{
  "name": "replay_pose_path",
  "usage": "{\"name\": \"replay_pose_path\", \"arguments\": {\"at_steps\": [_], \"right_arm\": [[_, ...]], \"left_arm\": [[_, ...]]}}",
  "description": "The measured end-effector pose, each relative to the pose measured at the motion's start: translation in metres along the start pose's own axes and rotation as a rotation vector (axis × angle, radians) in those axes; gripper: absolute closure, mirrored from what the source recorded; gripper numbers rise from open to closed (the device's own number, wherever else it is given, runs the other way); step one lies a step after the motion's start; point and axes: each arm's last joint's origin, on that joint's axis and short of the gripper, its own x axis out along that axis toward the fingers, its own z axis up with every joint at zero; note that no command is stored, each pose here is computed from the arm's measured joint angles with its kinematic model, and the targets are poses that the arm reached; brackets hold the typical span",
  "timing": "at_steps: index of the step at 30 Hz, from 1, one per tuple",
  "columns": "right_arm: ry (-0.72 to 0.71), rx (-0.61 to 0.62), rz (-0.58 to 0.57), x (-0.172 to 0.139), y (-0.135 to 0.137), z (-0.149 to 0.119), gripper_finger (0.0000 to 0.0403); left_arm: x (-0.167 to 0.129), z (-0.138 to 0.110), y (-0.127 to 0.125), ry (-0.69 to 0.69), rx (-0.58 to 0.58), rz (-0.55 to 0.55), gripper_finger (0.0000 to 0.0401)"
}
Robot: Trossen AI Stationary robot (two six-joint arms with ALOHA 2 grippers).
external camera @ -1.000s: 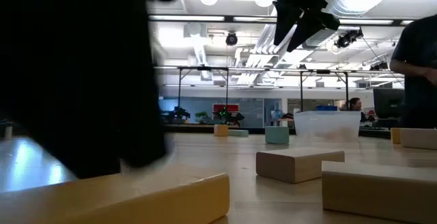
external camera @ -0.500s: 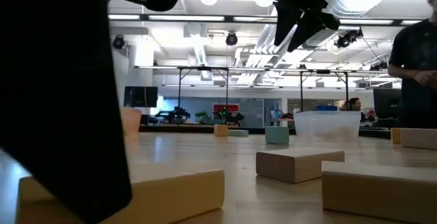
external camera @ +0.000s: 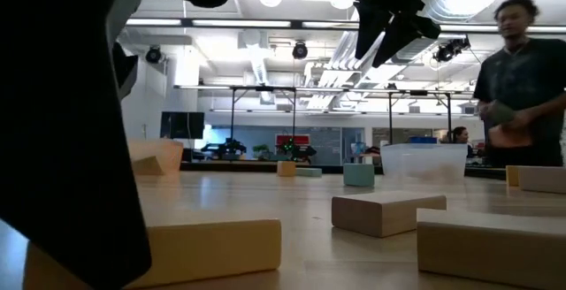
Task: Sort & place blocks by color
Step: Put the orange block into the transparent bin
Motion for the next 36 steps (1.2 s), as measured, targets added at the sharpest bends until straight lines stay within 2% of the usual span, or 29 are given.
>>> {"name": "replay_pose_path", "arguments": {"at_steps": [6,11,16,21,27,36], "right_arm": [[0.008,0.000,0.006,0.000,0.000,0.000,0.0226],[0.055,-0.038,0.048,0.000,0.001,-0.002,0.0226],[0.122,-0.128,0.144,-0.001,0.006,-0.003,0.0226],[0.134,-0.222,0.265,-0.005,0.017,-0.008,0.0226],[0.146,-0.348,0.418,-0.014,0.031,-0.017,0.0226],[0.059,-0.384,0.551,-0.053,0.034,-0.028,0.0226]], "left_arm": [[0.001,0.002,0.000,-0.006,0.057,-0.002,0.0301],[-0.004,0.004,0.000,0.015,0.085,-0.029,0.0302],[-0.017,0.013,0.004,0.015,0.125,-0.040,0.0302],[-0.036,0.035,0.014,-0.001,0.151,-0.041,0.0302],[-0.048,0.059,0.033,0.010,0.195,0.021,0.0302],[-0.068,0.102,0.059,-0.017,0.284,0.008,0.0302]]}}
